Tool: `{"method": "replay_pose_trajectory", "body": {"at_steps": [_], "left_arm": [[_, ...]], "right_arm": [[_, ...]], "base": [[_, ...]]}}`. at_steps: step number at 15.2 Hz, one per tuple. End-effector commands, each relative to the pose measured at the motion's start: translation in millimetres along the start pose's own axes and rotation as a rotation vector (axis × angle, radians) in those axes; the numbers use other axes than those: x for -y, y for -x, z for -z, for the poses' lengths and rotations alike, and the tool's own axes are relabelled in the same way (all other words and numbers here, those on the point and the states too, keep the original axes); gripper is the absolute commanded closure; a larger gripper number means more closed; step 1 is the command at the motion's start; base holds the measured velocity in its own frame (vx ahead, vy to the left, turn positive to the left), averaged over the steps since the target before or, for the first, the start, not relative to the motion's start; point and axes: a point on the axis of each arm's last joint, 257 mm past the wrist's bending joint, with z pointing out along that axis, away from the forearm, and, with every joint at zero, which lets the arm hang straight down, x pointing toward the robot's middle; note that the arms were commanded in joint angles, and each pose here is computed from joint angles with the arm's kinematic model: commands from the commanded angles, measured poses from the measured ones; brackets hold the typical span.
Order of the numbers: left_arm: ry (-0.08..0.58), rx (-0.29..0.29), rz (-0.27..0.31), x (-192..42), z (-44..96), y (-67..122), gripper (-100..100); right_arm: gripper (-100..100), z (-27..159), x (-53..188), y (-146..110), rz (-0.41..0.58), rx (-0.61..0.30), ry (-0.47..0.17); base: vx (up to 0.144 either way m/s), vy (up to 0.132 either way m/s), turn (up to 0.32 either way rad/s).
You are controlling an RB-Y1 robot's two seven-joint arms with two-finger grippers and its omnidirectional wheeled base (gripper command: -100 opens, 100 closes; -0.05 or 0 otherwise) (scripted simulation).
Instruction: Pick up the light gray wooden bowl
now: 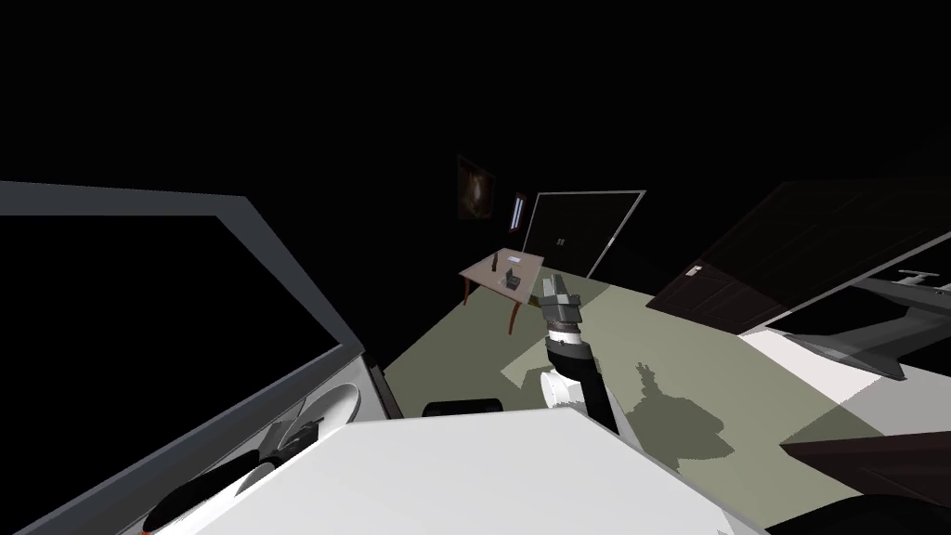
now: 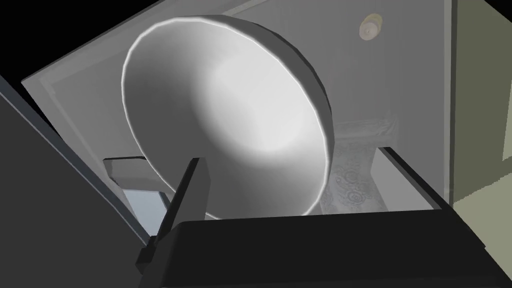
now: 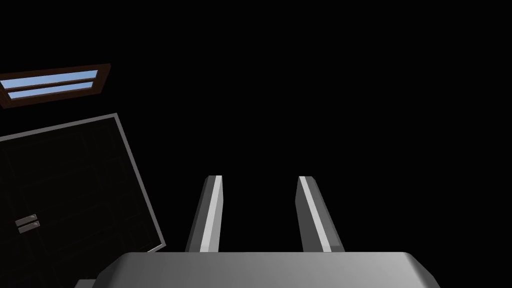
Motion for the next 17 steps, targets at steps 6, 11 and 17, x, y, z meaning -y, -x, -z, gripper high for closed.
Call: {"method": "replay_pose_trajectory", "body": {"at_steps": [6,11,17], "left_arm": [[0.147,0.014,0.082,-50,-0.7,15.9,-100],[0.182,0.015,0.104,-65,-7.0,15.8,-100],[0.182,0.014,0.103,-69,-18.4,10.4,-100]], "right_arm": [[0,0.0,0,0,0.000,0.000,0.000],[0,0.0,0,0,0.000,0.000,0.000],[0,0.0,0,0,0.000,0.000,0.000]], "base": [[0.037,0.028,-0.061],[0.024,0.020,-0.033],[-0.002,0.001,-0.008]]}}
